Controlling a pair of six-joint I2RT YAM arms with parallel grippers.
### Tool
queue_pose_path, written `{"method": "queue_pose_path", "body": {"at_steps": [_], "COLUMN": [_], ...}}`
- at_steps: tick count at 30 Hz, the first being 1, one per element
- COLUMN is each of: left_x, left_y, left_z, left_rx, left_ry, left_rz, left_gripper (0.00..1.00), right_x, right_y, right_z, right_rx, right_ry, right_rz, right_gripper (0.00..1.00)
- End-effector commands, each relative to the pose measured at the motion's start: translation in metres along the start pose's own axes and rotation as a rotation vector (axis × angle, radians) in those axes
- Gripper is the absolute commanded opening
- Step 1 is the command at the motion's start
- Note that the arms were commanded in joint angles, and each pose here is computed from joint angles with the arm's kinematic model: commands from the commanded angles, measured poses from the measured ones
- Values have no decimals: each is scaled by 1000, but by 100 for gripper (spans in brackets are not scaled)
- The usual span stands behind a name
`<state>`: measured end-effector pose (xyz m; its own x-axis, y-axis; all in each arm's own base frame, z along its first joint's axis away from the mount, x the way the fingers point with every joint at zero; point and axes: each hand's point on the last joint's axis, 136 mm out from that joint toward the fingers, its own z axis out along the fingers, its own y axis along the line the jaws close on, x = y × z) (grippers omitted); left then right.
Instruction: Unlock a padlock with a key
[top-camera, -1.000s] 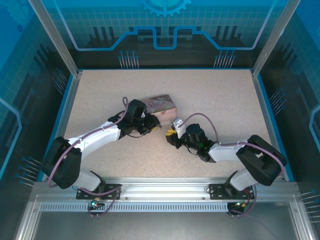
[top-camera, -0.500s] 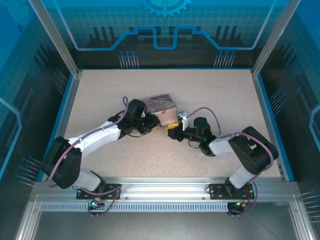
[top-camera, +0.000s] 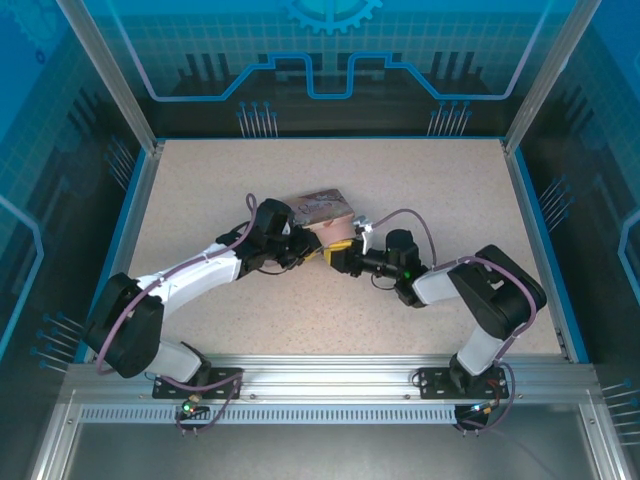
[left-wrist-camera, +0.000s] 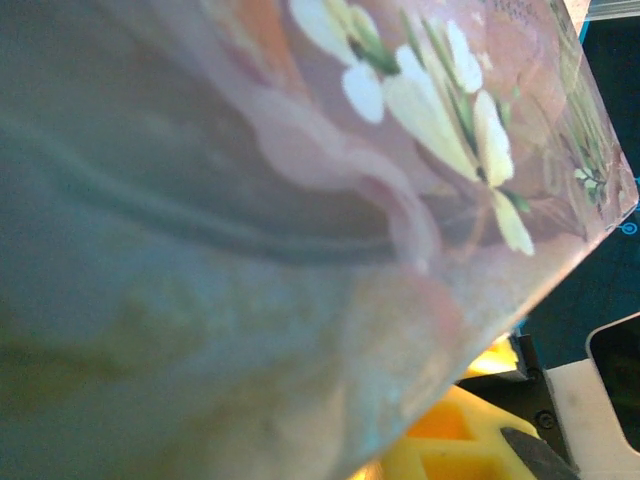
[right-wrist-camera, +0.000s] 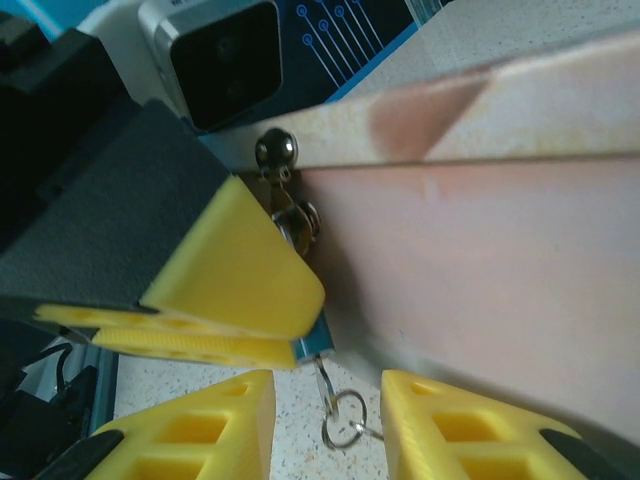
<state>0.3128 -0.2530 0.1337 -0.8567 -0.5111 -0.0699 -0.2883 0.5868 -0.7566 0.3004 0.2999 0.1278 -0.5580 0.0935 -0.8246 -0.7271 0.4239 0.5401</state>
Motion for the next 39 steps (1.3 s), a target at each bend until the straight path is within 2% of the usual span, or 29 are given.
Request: {"method": "queue_pose_path", "body": {"at_steps": [1,15,24,30,39], "left_x": [-4,-5,-5,-4,-2], "left_y": [-29,-30,-31,-33,-39], "left_z": [-12,-12,-13,-12,-13], "left_rx": [119,122,125,148,185], "left_ry": [-12,-15,-13,-15,-14], "left_rz": [23,20,23,44,120], "left_gripper": [0,0,0,0,0], "right_x": [2,14,6,-8,-24], "right_y": [7,0,4,8,18], "right_z": [10,8,9,3,3], "right_rx": [-29,-3,-33,-68,-146], "right_ry": [23,38,21,-34,-95], "right_rz": [-14,4,19,123,370], "right_gripper": [33,26,0,0,0]}}
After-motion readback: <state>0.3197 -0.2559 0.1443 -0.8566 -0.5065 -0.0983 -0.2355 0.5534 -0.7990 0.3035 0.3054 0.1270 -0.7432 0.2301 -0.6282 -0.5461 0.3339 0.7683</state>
